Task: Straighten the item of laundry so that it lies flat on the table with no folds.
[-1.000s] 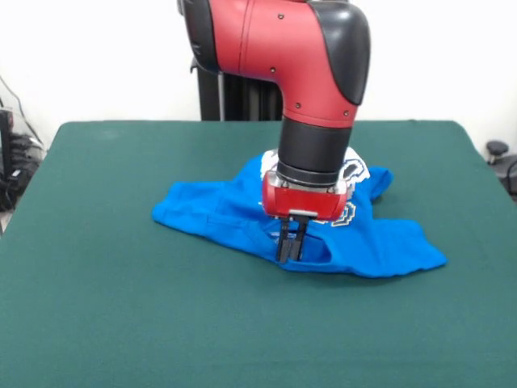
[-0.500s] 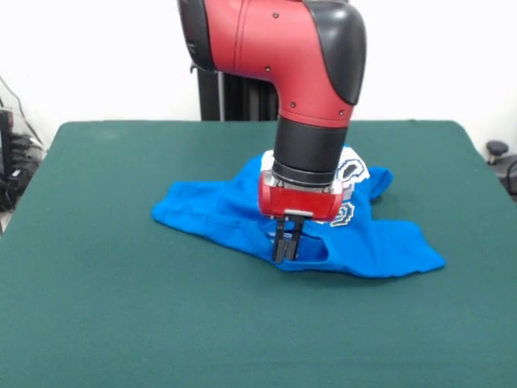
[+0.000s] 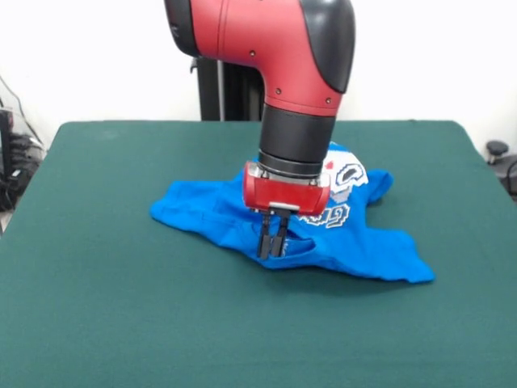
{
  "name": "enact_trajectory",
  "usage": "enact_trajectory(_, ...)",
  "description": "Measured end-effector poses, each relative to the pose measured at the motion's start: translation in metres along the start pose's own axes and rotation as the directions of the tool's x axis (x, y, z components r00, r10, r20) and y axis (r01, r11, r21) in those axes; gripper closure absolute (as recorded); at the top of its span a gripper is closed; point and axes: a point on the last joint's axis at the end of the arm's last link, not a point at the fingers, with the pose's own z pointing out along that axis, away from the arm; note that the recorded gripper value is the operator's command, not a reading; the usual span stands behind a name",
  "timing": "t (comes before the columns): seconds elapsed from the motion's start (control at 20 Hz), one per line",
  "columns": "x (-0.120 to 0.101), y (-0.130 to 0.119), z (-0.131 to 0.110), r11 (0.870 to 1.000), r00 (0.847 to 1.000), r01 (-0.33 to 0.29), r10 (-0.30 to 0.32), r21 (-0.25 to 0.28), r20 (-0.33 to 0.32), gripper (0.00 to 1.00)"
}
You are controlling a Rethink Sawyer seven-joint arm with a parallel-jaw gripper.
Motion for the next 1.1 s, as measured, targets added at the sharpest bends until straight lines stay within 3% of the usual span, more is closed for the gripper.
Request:
enact_trajectory(0.55, -0.011, -0.007, 0.003, 1.000, 0.997, 0.018, -0.019, 0.012, 0.073, 1.00)
enact_trajectory(1.1, -0.038, -0.016, 0.003, 0.998, 0.987, 0.051, -0.056, 0.031, 0.154, 1.00)
